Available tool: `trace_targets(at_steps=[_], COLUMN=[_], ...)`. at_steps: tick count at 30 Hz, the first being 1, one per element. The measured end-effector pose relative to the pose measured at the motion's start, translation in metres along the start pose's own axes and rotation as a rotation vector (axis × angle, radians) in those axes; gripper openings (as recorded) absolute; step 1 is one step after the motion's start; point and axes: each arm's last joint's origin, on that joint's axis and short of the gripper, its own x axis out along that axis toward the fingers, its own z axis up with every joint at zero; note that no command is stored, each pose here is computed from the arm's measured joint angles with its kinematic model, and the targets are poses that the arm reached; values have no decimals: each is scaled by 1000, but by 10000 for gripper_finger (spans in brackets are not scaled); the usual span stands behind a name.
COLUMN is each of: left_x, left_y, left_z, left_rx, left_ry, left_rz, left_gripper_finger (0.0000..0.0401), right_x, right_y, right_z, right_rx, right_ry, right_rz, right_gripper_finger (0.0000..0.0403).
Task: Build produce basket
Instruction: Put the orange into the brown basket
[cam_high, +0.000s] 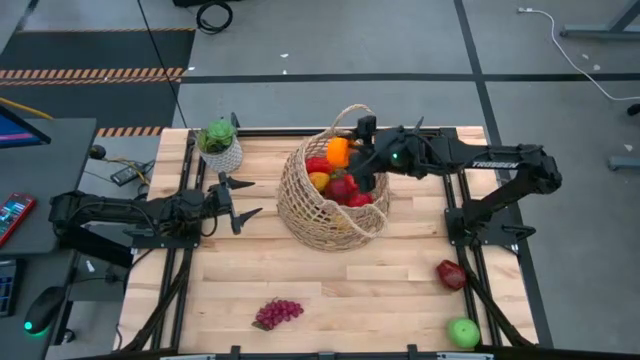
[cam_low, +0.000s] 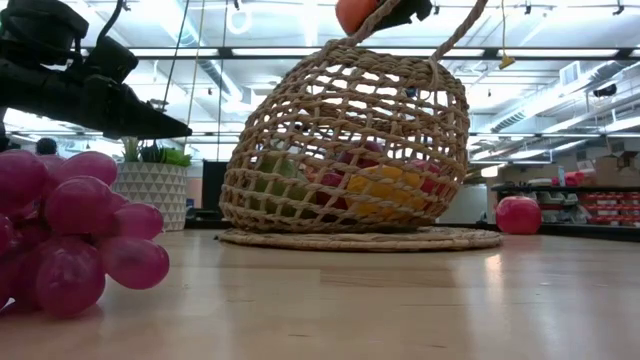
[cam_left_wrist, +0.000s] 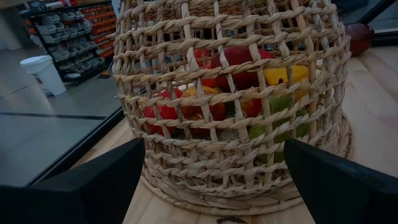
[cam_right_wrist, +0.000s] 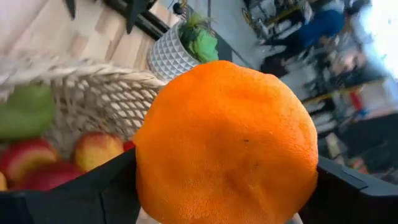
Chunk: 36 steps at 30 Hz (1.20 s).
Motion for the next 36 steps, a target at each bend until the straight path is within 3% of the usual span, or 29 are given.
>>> trace_targets(at_steps=[4,10,25,36], left_x=[0,0,0,0], left_y=[0,0,0,0], left_z=[0,0,0,0], left_rx=[0,0,0,0], left_ry=[0,0,0,0], left_rz=[0,0,0,0], left_gripper_finger=[390,390,390,390], right_x=[5,30,77,94], right_y=[-7,4,36,53], right_z=[-9,-20,-32,-43], right_rx=[164,228,30,89], right_ry=[-8,65,160,234], right_rz=[65,152,295,424], right_gripper_finger=[338,338,339,339])
